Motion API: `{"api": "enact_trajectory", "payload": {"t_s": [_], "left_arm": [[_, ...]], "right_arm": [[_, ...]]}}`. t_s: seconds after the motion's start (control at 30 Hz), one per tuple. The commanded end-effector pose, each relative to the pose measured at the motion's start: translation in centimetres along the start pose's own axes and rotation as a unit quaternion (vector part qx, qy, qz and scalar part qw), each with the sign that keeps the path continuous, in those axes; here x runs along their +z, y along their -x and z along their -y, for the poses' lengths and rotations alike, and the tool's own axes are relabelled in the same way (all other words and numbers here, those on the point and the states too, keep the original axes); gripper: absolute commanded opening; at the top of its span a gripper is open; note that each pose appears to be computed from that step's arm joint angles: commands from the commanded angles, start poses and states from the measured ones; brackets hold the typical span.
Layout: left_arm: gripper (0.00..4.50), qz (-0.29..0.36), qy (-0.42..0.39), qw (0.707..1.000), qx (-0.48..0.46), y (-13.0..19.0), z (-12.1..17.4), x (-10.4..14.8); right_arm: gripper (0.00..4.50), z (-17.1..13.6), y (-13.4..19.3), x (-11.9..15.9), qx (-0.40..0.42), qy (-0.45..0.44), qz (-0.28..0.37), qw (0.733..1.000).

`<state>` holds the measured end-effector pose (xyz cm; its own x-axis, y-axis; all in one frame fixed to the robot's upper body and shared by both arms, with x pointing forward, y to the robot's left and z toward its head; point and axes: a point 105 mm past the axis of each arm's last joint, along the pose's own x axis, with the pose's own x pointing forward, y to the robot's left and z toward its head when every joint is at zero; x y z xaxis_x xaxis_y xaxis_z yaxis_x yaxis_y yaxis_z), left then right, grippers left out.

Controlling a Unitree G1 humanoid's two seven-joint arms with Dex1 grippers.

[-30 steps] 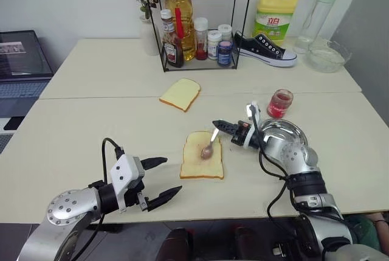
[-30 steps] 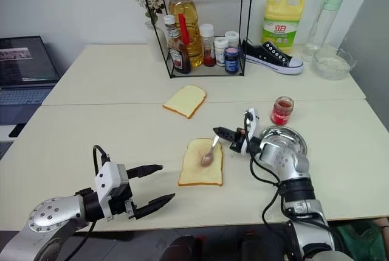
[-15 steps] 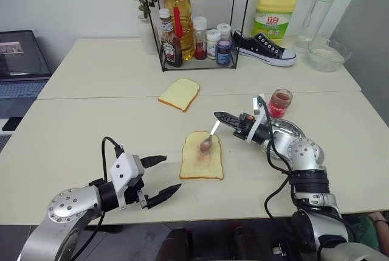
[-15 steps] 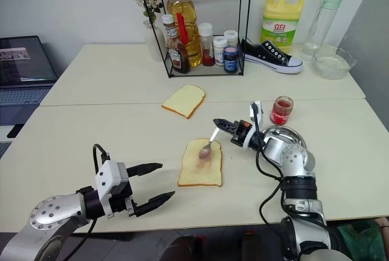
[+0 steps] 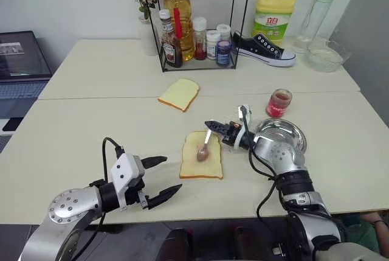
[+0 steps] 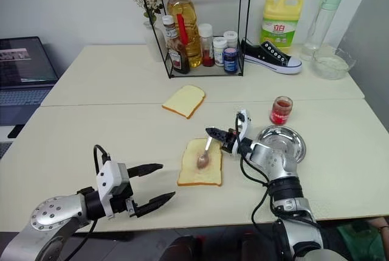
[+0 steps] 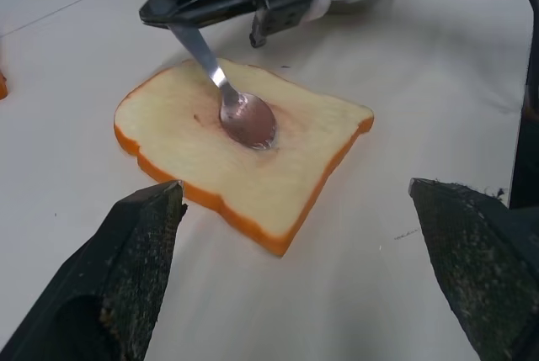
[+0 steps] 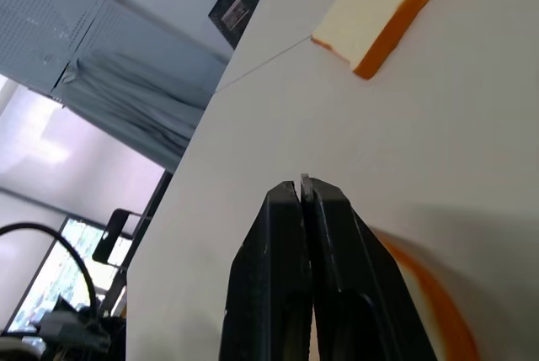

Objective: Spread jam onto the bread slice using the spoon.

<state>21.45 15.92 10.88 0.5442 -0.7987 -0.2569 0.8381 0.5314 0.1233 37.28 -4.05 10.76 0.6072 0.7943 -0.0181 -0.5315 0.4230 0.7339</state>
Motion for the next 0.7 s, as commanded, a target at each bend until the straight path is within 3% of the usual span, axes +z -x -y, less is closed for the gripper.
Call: {"api": "enact_trajectory", "payload": {"t_s": [0.03,0.3,0.47,0.7], "left_arm": [[4.5,0.015,-0.014,1.0,-0.008,-0.4,0.3,0.9],[4.5,0.018,-0.016,1.0,-0.015,-0.8,0.1,1.1],[4.5,0.027,-0.027,0.999,-0.027,-1.1,-0.6,2.2],[4.5,0.044,-0.067,0.993,-0.082,-3.3,-2.1,5.9]], "right_arm": [[0.02,-0.8,0.2,3.1,-0.001,-0.002,0.055,0.998],[0.02,-2.9,1.9,3.6,0.036,-0.008,0.054,0.998],[0.02,-5.3,5.0,4.1,0.056,0.018,0.051,0.997],[0.02,-5.9,10.9,10.0,-0.069,0.097,0.192,0.974]]}}
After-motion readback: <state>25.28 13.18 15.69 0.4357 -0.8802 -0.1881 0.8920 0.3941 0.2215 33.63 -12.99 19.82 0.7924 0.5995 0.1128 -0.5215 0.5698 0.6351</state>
